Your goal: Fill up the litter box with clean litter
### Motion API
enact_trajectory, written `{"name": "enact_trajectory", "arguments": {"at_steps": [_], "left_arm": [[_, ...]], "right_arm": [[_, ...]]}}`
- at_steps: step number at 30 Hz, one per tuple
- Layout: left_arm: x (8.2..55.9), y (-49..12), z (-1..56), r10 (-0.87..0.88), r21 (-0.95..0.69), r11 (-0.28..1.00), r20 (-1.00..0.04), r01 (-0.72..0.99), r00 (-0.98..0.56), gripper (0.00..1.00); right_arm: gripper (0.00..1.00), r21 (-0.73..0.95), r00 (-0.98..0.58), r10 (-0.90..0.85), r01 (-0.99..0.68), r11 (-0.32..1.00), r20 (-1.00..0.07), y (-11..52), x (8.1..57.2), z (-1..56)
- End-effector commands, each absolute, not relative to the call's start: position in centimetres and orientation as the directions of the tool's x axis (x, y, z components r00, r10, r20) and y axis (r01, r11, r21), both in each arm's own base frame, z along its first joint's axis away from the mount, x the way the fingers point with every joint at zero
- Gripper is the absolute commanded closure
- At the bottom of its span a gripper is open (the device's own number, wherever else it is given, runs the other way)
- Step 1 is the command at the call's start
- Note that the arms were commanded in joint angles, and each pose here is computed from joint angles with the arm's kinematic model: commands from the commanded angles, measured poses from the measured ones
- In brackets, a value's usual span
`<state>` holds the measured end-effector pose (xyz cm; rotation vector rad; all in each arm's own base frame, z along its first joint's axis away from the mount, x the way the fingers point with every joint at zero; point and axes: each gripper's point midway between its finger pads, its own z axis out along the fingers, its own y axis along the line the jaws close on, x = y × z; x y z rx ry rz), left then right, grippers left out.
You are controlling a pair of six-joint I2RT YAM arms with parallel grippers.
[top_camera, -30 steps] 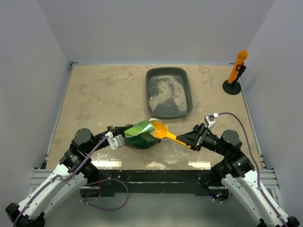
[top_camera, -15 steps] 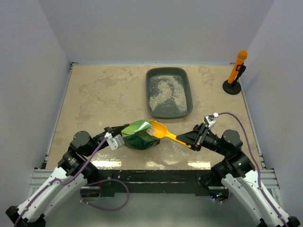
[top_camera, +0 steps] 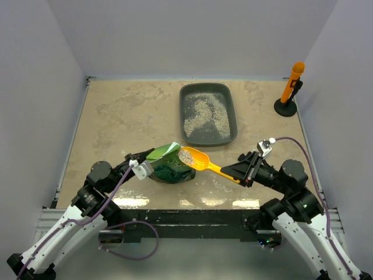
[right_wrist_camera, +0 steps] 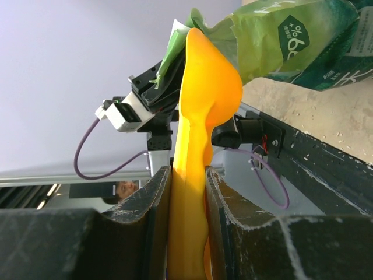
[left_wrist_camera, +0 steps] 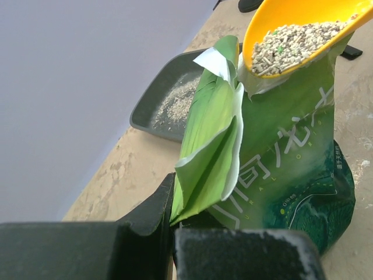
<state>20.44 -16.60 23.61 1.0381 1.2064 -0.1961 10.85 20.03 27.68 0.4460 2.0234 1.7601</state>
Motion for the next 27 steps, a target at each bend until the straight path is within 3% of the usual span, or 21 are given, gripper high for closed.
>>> {"name": "enact_trajectory", "arguments": {"at_steps": [1,10,27], "left_arm": [[21.7,-14.4,26.0,0.402,0.578,0.646,-0.813,0.499,0.421,1.0],[20.9,-14.4,26.0,0.371,0.572,0.647,-0.814,0.504,0.447,1.0],[20.5,-15.8,25.8,0.316,0.553,0.622,-0.825,0.554,0.468,1.0]], "right_arm": [[1.0,0.983,-0.844,0.521,-0.036,0.18,-0.126,19.3,10.5,28.0],[1.0,0.99,-0.805,0.589,0.012,0.138,-0.073,18.5,10.8,26.8],[1.0,0.993,-0.681,0.732,-0.074,-0.091,0.016,16.9,13.6,32.4]]}}
